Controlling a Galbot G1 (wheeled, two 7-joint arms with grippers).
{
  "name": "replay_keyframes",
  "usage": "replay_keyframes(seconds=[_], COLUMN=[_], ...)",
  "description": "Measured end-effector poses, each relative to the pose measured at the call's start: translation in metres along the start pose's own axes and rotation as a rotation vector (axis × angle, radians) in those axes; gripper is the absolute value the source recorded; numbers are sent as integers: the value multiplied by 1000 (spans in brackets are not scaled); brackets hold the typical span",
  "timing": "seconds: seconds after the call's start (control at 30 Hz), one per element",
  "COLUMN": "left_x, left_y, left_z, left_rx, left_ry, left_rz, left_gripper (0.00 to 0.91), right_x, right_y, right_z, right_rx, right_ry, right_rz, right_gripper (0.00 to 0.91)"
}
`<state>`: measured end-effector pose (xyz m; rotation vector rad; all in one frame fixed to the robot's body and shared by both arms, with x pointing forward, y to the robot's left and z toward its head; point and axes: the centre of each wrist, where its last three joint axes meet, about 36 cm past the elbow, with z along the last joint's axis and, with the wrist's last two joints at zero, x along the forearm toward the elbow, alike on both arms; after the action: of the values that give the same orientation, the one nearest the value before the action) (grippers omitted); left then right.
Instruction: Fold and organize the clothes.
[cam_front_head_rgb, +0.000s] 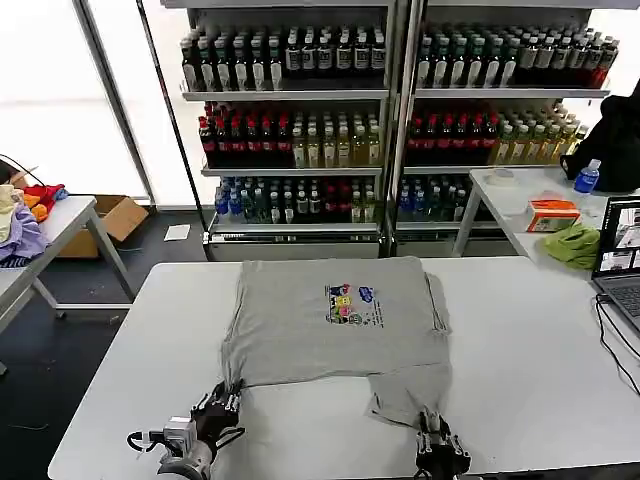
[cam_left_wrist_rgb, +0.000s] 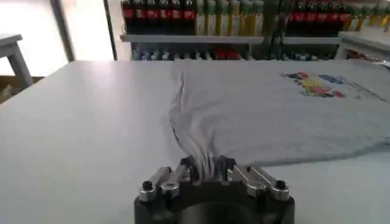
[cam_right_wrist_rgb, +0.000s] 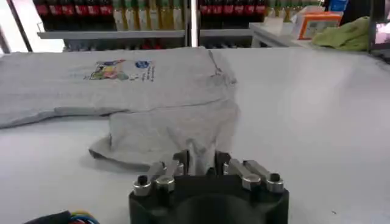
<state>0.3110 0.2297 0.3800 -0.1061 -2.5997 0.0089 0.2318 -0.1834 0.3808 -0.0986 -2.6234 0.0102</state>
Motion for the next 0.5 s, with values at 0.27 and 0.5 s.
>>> replay_keyframes(seconds=[0.27,0.5], left_x=[2,2], left_y=[-5,-6], left_z=[-2,-16], left_rx=[26,62], left_ry=[-22,-85], left_rz=[10,20], left_gripper=[0,0], right_x=[-1,-2], right_y=[-3,-10], right_z=[-12,-34], right_rx=[-18,-38], right_ry=[-53,-148], right_rz=[-5,-8], right_gripper=[0,0])
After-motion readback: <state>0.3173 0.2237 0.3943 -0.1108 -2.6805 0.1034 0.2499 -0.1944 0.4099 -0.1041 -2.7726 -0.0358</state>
